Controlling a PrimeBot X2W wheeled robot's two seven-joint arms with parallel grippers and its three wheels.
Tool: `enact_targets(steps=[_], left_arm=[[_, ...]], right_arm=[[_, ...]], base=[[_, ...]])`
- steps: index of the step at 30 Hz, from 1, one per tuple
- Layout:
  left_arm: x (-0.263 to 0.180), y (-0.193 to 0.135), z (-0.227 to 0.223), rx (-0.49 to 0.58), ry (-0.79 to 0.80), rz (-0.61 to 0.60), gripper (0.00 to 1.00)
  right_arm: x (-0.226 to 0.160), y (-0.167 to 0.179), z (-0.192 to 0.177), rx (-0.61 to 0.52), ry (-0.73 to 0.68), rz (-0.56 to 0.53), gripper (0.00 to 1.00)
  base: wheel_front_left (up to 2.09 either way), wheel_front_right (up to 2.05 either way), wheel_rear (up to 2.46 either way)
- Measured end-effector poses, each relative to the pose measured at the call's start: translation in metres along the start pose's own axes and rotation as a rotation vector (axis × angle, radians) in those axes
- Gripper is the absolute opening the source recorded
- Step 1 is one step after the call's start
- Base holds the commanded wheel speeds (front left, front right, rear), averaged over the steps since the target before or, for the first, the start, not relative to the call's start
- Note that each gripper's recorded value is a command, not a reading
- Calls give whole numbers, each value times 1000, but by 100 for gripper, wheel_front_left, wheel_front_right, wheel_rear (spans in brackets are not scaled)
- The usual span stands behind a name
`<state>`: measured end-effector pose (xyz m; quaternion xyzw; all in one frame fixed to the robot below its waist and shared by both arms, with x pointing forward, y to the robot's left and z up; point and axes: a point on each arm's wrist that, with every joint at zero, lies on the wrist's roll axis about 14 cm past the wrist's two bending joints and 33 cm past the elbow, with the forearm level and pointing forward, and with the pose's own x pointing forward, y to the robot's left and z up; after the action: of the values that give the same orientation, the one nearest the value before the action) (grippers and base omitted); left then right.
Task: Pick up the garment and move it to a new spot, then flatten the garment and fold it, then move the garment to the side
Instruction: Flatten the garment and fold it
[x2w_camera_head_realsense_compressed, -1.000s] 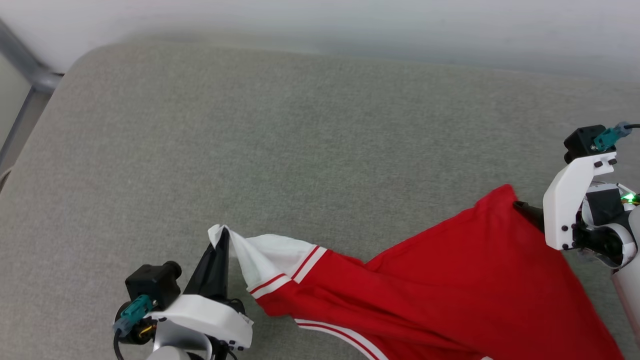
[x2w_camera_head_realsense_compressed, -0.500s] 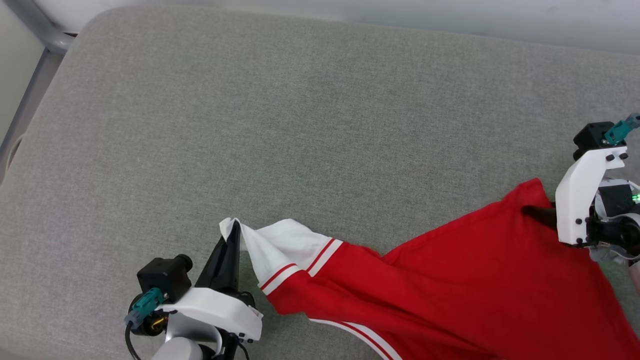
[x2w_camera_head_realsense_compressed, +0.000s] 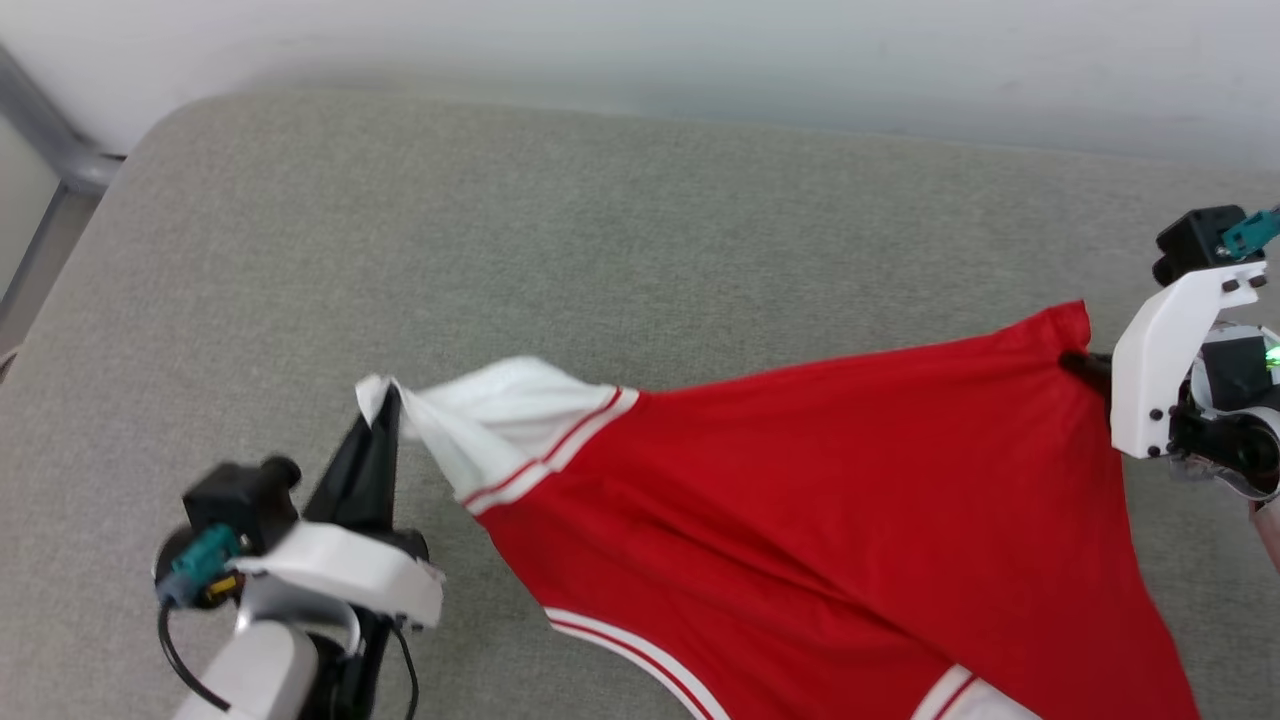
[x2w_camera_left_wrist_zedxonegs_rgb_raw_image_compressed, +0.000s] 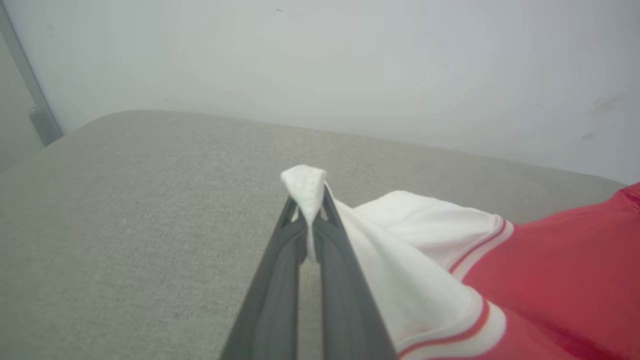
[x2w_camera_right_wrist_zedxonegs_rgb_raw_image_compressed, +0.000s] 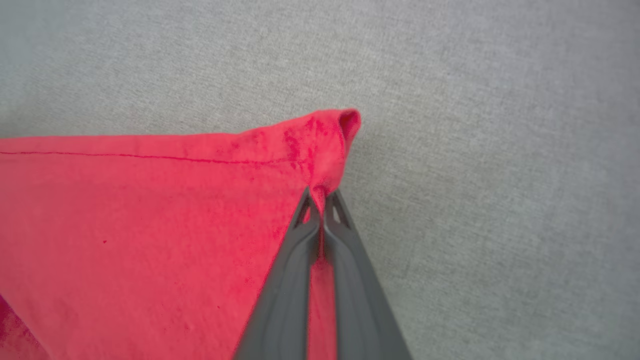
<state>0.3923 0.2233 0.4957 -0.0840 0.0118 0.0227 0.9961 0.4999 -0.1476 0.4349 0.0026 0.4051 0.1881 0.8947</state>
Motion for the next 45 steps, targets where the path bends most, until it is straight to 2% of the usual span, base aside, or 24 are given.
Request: enact_targets(steps=[11,17,18,27,37,41,45], left_arm=[[75,-42,116,66,-227,-178,0],[114,-73,172,95,-300,-256,0],[127,-80,192,115,-326,-265,0],[188,-91,256,206,-369,-231,0],[251,-83,295,279,-441,-141,0],[278,-74,287,275,-443,-110,0],[306,-64,250,268,-391,-93,0]], right_arm=[[-68,-31,84,42,-385,-123,0],[-112,-35,141,28,-600,-162,0],[-126,-36,162,21,-672,-174,0],[-159,-46,245,-3,-897,-206,0],[-149,-69,312,7,-1063,-236,0],[-123,-68,329,-4,-1091,-222,0],[-78,-72,324,-3,-1046,-211,0]], base=[[0,0,0],[0,0,0],[0,0,0],[0,0,0],[0,0,0],[0,0,0],[0,0,0]])
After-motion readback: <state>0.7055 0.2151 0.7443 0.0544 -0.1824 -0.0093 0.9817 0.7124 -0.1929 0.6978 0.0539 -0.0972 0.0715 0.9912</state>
